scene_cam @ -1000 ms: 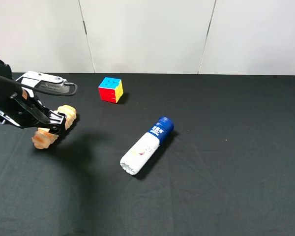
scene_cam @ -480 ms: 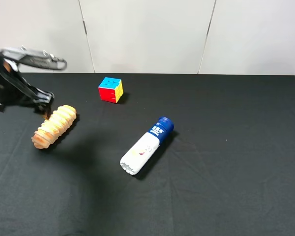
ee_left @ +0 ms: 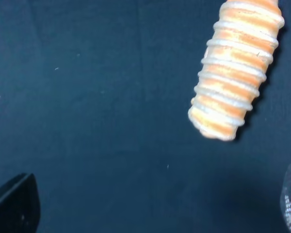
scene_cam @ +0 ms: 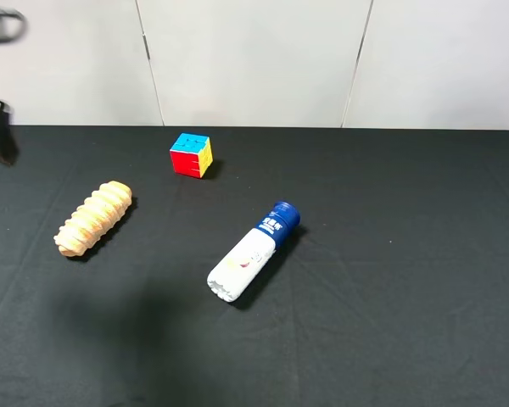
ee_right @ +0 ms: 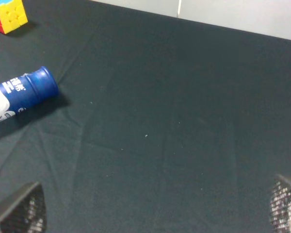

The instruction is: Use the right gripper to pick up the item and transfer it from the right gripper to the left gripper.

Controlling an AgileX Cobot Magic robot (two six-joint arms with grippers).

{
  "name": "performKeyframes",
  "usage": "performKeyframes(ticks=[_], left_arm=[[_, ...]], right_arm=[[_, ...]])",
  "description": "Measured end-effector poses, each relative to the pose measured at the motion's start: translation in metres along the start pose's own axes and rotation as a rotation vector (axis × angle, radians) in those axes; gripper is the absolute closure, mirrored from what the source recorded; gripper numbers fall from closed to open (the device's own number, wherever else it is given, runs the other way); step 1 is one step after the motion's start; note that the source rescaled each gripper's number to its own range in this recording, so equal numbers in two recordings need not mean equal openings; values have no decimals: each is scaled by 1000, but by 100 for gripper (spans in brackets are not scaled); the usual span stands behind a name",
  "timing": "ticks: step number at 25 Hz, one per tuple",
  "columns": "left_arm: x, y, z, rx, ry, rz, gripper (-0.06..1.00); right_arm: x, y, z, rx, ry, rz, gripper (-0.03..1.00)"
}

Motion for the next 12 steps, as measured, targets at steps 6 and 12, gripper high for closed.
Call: performKeyframes(ticks=[6, 12], left_arm=[[-32, -43, 9, -41, -54, -51, -6], [-63, -75, 16, -89, -71, -114, -6]], right_arm=[[0, 0, 0, 0, 0, 0, -3], [0, 0, 0, 0, 0, 0, -3]])
Point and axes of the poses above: a point on each arm's last joint axis where the gripper is mounted, y pointing out along that axis toward the gripper, z along the wrist's bending axis when the last joint is at zero, x = y × z, the point moved 2 cm from there along y, pointing out along that axis toward the gripper, and after that the axes turned 4 degrees about y, right-handed, at the moved point
